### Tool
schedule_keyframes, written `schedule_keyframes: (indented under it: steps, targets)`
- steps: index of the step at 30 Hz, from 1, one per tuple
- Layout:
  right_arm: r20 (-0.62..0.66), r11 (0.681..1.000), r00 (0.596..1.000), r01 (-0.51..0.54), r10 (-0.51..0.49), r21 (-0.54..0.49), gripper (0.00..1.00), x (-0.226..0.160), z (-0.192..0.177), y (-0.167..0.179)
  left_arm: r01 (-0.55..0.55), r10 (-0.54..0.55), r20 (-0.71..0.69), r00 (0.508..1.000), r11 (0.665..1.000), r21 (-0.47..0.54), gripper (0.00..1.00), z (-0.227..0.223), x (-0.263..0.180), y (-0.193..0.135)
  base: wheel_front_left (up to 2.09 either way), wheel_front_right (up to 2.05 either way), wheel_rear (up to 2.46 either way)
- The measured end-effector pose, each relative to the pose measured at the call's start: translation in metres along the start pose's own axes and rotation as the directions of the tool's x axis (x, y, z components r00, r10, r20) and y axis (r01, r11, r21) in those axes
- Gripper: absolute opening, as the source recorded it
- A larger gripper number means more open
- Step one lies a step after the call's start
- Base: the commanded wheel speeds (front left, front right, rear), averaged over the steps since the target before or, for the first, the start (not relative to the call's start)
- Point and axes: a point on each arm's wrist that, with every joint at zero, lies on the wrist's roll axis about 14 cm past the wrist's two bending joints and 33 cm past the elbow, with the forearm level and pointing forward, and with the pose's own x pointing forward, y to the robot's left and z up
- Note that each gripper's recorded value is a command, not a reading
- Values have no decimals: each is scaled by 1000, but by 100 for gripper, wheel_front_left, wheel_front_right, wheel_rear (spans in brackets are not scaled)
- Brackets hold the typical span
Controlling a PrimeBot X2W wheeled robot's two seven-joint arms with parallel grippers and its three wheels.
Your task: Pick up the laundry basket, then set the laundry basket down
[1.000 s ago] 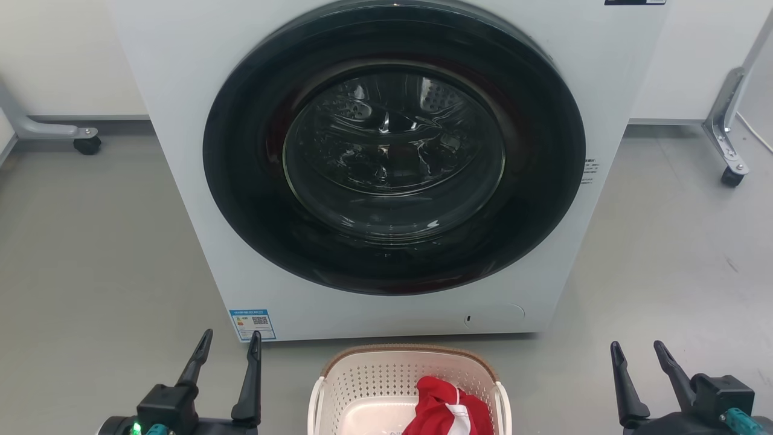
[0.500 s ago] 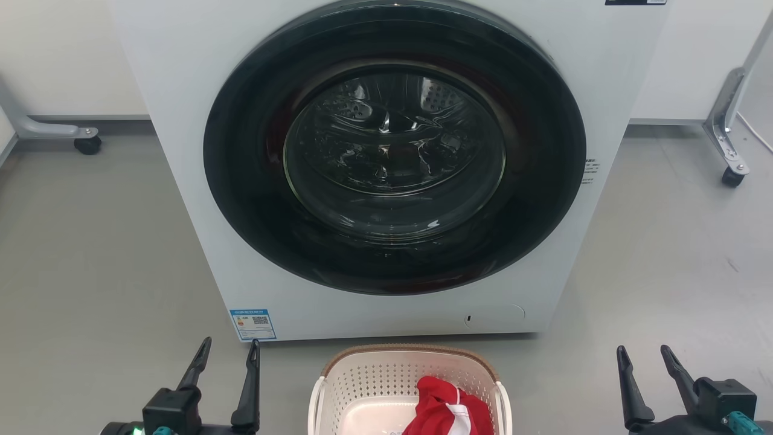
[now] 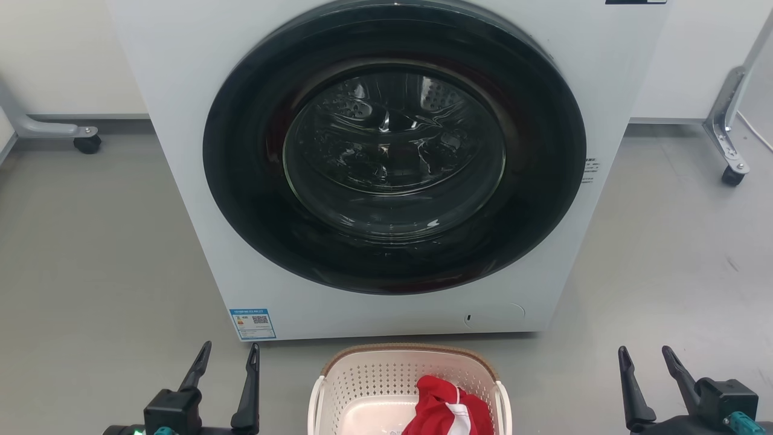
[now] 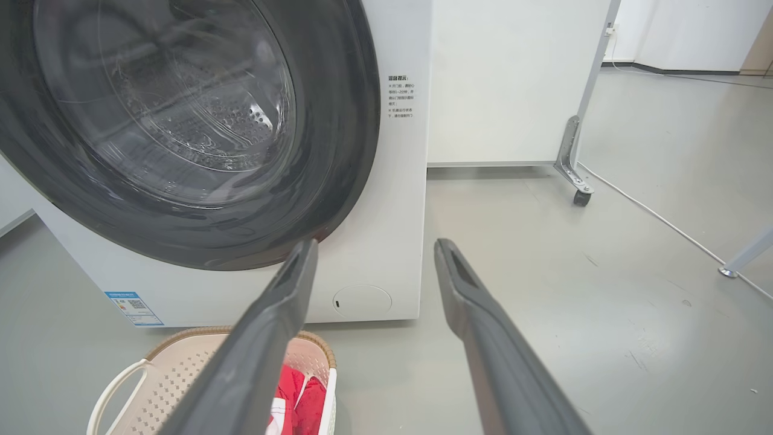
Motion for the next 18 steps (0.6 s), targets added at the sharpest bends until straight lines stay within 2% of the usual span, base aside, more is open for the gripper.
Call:
schedule_keyframes:
  steps: [18]
  targets:
    - [-5,1000,1000,-4,4,-2,100,0,-2,1,5,-5,-18,1000,1000,-4,100,-6,0,-3,0,0,0]
